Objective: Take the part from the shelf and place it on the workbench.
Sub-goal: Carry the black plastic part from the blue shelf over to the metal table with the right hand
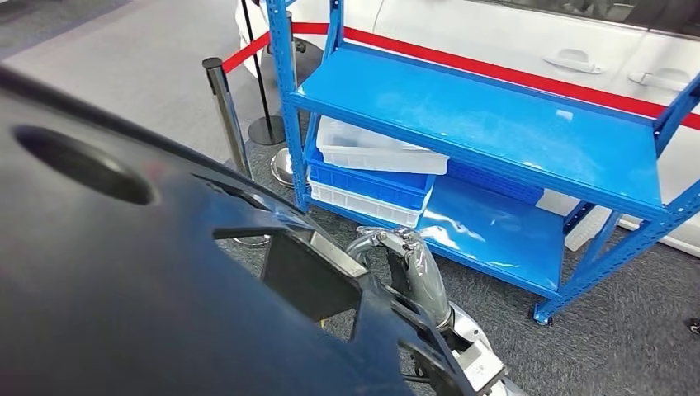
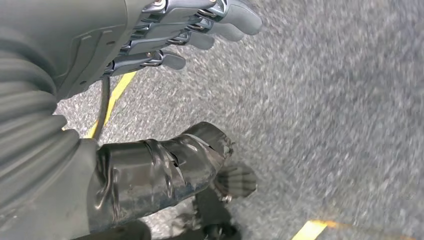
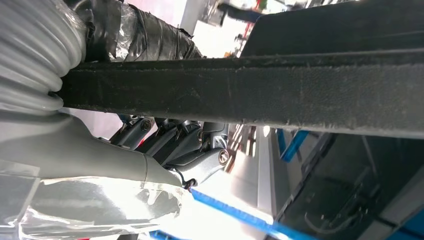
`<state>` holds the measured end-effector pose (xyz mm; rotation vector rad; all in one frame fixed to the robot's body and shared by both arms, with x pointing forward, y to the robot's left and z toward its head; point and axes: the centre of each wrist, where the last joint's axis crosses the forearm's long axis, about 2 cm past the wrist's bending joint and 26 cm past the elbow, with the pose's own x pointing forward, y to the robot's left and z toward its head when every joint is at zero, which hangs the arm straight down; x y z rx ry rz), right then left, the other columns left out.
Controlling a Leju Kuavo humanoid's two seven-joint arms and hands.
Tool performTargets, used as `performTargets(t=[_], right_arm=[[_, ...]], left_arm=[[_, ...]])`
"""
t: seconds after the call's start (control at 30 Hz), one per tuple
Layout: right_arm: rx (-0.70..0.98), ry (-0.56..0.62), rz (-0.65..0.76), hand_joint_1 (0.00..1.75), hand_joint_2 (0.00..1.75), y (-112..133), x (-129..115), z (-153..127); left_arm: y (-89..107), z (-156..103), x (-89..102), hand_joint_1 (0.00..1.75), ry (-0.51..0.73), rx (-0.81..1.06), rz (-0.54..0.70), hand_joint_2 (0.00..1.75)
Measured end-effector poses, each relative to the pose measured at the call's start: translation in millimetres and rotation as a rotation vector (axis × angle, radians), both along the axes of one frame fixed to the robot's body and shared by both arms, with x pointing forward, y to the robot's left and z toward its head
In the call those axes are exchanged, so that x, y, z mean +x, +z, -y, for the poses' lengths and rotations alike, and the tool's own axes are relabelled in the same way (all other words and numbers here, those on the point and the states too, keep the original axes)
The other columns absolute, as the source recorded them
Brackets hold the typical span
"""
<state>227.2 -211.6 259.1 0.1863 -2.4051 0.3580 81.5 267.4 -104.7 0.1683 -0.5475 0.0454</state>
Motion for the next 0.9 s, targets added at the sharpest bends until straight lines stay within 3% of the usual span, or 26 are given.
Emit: performTargets(t=[0.23,0.57,0.8,0.9], right_arm=[[0.007,0.014,-0.003,1.75,1.75,0,2,0],[0.058,0.076,-0.026,1.75,1.75,7,13,-4],[0.086,0.1,-0.032,1.75,1.75,9,15,-6],[0.096,0.09,-0.031,1.75,1.75,8,15,-6]], left_arm=[[1.1,3,4.6,0.0,0.004,-0.006,-0.015,1.75],[8.2,6,34.9,0.0,0.02,0.0,-0.031,1.75],[10.1,6,42.1,0.0,0.022,0.002,-0.02,1.75],[7.8,5,34.0,0.0,-0.005,-0.01,0.007,1.75]])
